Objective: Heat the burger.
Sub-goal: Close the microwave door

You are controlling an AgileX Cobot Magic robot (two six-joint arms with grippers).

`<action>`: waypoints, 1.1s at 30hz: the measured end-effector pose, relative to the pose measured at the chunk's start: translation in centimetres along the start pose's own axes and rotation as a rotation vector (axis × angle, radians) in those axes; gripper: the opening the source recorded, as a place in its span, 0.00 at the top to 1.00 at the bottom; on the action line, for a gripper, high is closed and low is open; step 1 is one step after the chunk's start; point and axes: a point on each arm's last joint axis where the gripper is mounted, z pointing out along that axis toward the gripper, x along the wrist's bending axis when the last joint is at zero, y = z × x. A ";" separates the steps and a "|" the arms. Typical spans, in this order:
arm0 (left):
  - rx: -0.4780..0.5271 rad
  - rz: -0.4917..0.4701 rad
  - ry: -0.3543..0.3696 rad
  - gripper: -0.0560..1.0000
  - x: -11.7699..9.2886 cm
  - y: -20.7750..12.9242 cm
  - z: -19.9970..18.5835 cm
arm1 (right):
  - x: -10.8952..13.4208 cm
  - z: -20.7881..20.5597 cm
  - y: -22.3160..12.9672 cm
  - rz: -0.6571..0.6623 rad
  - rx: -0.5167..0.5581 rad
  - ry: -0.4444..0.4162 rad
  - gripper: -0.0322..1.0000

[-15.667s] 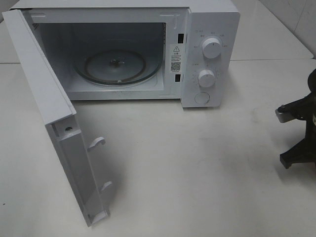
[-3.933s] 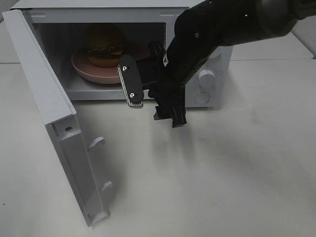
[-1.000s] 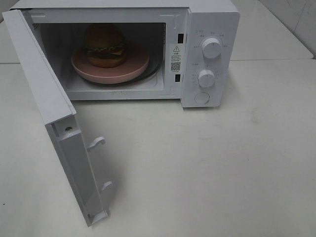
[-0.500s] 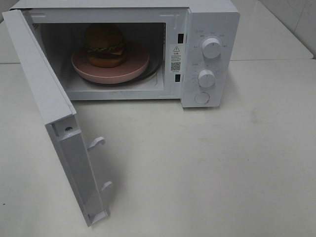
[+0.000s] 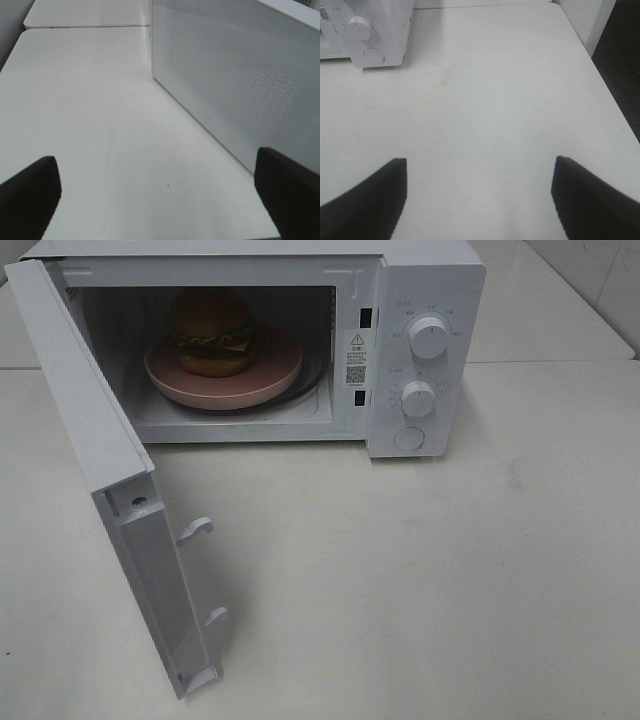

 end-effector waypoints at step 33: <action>0.000 0.001 0.001 0.01 0.0 0.0 0.0 | 0.0 0.0 0.0 -0.010 0.000 0.003 0.23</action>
